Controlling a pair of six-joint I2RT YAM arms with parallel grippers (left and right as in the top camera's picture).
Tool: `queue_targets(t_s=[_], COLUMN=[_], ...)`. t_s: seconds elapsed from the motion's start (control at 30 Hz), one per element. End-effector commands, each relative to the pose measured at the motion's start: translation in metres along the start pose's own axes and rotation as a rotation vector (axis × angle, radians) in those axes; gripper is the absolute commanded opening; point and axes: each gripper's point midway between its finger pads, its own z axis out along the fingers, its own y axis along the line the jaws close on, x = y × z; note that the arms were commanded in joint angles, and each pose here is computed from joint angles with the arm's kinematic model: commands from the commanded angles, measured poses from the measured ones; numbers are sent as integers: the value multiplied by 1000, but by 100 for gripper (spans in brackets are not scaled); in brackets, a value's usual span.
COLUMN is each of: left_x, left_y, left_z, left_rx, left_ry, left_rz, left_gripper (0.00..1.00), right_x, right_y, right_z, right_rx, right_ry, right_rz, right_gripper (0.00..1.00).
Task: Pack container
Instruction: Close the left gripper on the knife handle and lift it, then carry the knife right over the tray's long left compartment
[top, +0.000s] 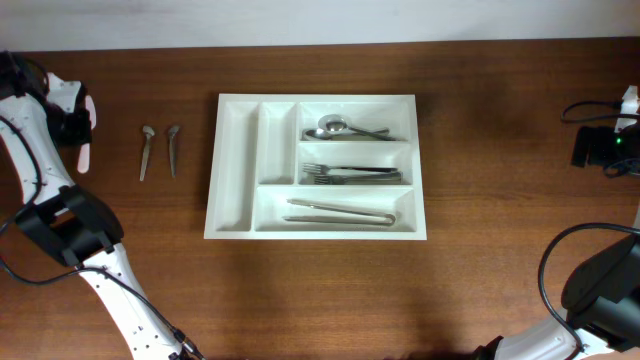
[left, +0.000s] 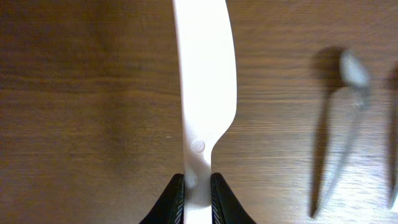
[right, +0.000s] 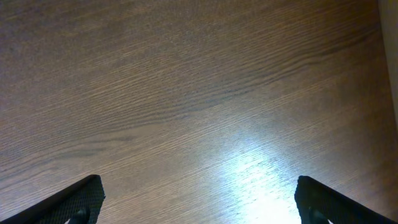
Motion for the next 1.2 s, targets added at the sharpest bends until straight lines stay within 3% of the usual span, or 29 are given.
queue_targets(t_s=[0.0,0.37,0.7,1.17], left_x=[-17,-49,-46,-48], left_y=[-12,-70,-157,-289], left_z=[-22,-63,-60,-58], left_rx=[5,92,172,251], left_ry=[-63,-188,-101,-40], left_rz=[14,109,228,181], left_gripper=[8,8,13,13], right_x=[0,0,0,0], right_y=[0,0,0,0], right_z=[0,0,0,0], right_rx=[5,5,5,5], right_ry=[1,1,1,1], right_rz=[4,4,4,4], right_gripper=[99,99,99,99])
